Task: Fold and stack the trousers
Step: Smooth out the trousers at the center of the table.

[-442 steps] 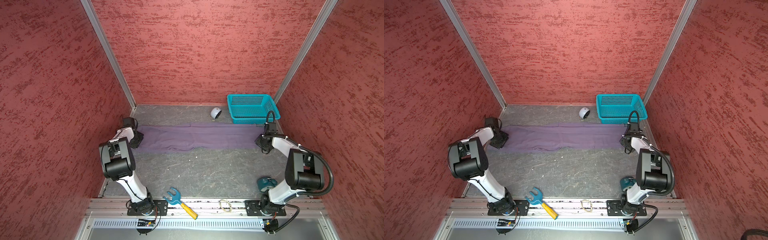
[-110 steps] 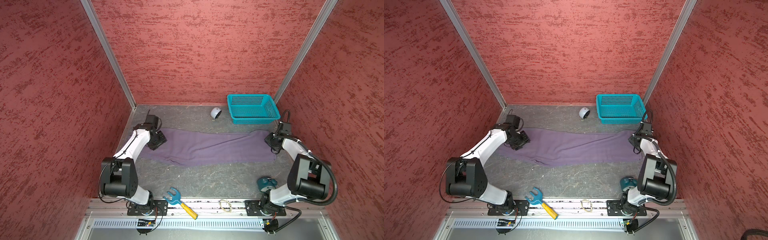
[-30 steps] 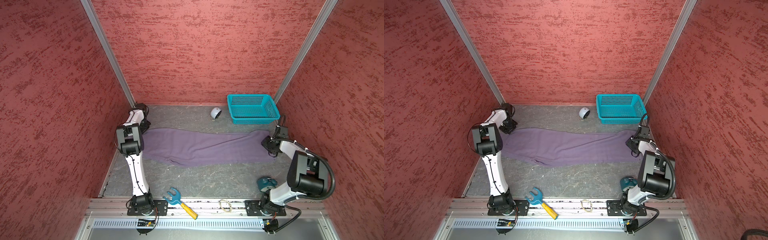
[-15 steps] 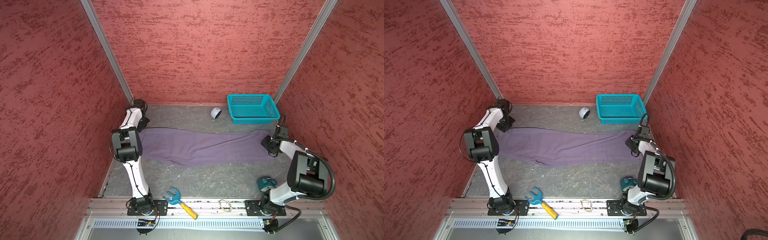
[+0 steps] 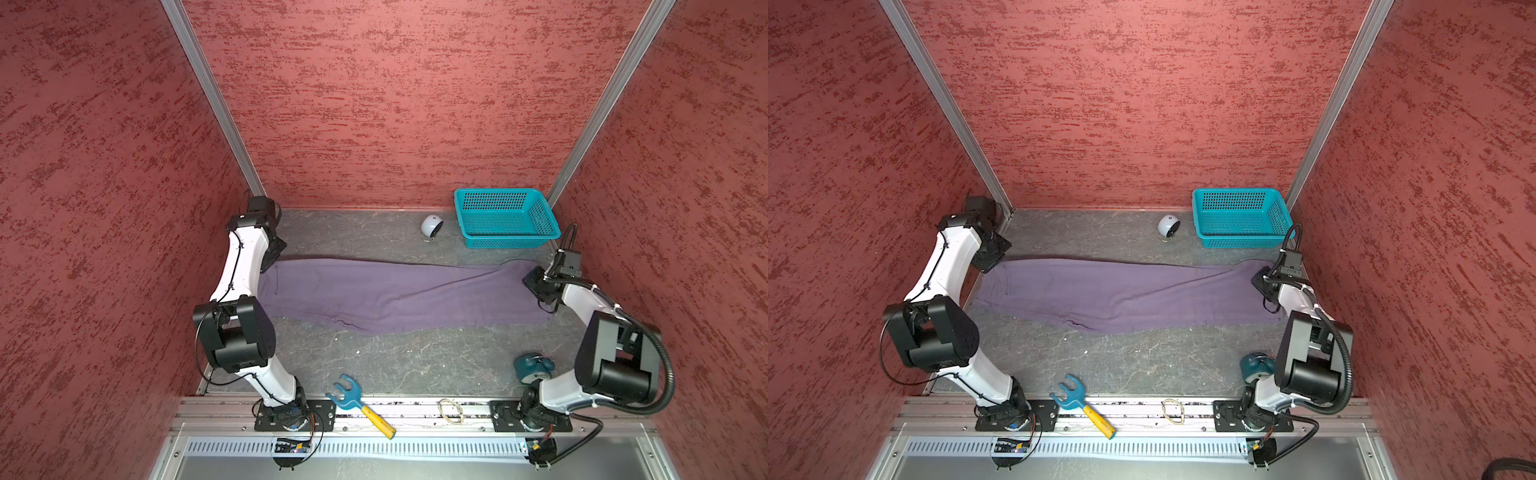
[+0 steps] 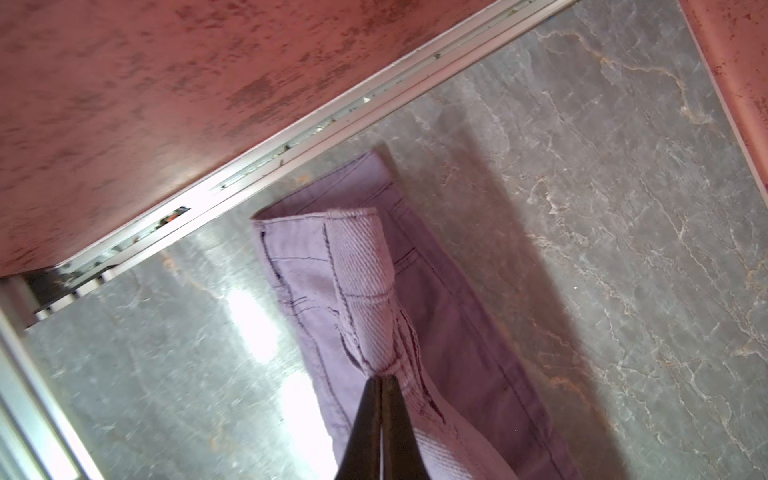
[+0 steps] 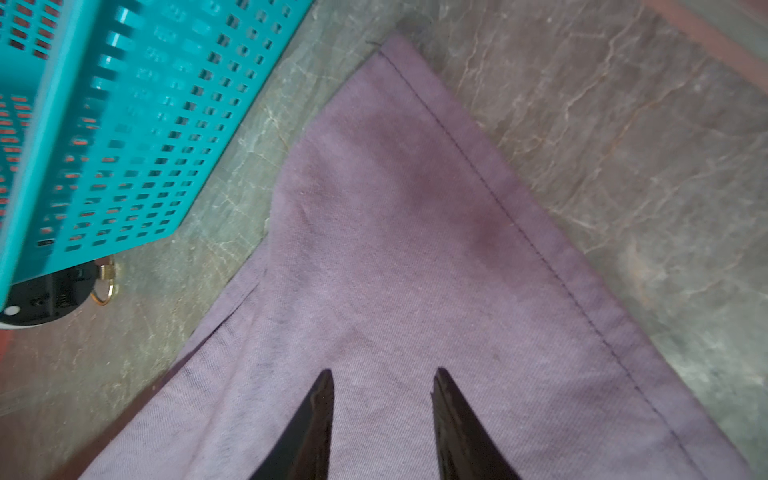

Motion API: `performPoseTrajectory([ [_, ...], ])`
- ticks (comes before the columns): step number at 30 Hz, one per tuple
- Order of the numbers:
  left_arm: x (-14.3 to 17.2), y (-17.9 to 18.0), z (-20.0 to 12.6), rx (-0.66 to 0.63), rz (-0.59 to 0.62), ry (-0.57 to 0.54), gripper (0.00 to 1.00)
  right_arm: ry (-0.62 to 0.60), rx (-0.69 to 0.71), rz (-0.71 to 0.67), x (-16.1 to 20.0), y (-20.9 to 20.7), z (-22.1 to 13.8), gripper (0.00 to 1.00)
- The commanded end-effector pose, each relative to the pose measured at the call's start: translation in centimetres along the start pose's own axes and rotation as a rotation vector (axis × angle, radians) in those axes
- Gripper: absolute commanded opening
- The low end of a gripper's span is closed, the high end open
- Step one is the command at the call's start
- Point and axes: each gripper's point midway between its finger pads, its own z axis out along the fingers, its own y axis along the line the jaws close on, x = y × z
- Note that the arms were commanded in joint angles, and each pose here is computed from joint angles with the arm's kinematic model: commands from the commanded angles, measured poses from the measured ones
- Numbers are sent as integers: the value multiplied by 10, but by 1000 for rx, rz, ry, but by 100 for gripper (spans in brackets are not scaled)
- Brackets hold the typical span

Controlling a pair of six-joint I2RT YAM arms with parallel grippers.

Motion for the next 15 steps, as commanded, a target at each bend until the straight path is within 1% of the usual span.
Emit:
performPoseTrajectory([
  [1, -2, 22, -25, -7, 9, -36, 0, -32, -42, 1, -6, 8, -8, 40],
  [10, 10, 53, -67, 49, -8, -49, 0, -20, -73, 16, -1, 10, -5, 40],
  [12, 17, 59, -69, 50, -5, -35, 0, -18, -73, 19, 0, 10, -5, 40],
  [15, 28, 71, -63, 46, -14, -4, 0, -17, -75, 21, 1, 10, -4, 39],
])
